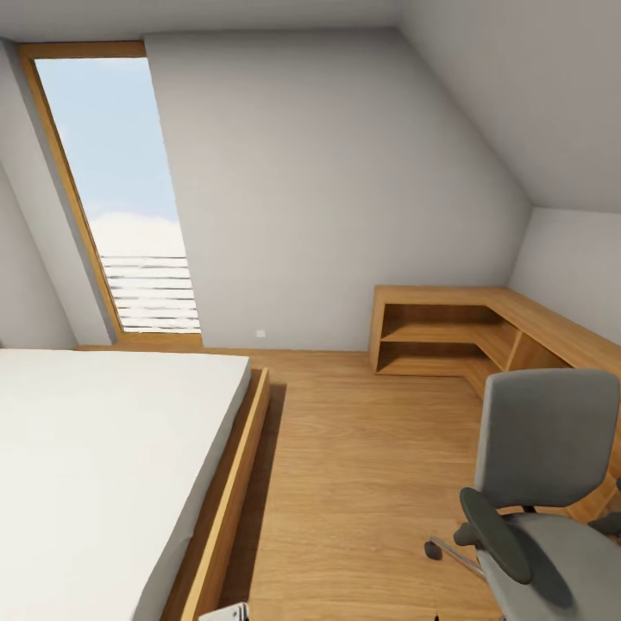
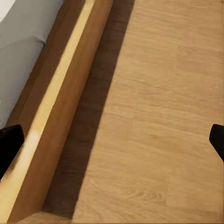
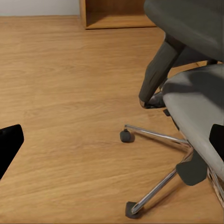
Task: In the bedroom, organize the workspace by keeping the computer under the desk, ensuring the monitor is on the desk, placing the keyboard on the desk next to the monitor, placing the mouse on the desk next to the keyboard, moving the folder from the swivel chair onto the desk next to the mouse, stacking the notebook on top of the folder with the pen on top of the notebook, and positioning the swivel chair next to the desk.
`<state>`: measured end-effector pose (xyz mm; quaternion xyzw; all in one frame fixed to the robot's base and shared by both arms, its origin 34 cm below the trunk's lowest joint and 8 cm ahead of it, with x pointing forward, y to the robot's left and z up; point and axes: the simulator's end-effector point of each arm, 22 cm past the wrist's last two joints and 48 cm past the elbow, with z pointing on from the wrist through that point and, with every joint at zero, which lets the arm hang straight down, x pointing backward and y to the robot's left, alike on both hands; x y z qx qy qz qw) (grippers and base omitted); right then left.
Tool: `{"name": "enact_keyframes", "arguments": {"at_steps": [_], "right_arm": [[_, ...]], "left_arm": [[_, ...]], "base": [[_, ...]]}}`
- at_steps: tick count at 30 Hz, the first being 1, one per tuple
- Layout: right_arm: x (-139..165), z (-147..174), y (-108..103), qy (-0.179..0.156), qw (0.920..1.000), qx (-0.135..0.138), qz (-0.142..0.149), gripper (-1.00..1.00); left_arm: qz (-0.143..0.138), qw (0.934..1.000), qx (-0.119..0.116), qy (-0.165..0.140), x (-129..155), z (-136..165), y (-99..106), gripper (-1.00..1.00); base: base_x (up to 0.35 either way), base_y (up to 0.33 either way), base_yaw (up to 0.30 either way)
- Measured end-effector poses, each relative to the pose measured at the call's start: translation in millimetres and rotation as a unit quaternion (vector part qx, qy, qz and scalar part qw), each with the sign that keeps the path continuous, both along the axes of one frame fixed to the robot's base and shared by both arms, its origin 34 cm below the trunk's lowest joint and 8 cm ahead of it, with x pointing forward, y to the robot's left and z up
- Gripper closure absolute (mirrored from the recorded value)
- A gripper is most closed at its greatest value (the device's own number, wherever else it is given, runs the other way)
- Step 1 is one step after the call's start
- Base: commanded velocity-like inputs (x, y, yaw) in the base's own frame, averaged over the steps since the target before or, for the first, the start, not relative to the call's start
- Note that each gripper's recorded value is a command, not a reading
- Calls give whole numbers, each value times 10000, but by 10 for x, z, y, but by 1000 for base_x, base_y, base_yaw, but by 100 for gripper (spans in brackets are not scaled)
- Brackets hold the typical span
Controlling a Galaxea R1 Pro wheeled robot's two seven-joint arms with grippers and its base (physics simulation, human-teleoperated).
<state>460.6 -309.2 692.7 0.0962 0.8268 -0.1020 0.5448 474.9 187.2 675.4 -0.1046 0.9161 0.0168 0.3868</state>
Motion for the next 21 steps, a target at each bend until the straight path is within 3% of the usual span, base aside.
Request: {"name": "enact_keyframes", "arguments": {"at_steps": [4, 9, 15, 21], "right_arm": [[-5, -1, -14, 2, 10000, -5, -12, -100], [-68, -111, 269, 214, 9993, 115, 272, -100], [-67, -69, 343, 82, 9997, 232, 65, -100], [-66, -65, 358, 71, 9997, 241, 67, -100]], "left_arm": [[52, 9999, 19, -146, 2, 13, 31, -100], [40, 9998, -87, -155, -47, -5, -151, -100], [-25, 9999, -88, 105, -197, -131, -207, -100], [-34, 9999, -79, 131, -212, -144, -205, -100]], "base": [[0, 0, 0], [0, 0, 0], [0, 0, 0], [0, 0, -9]]}}
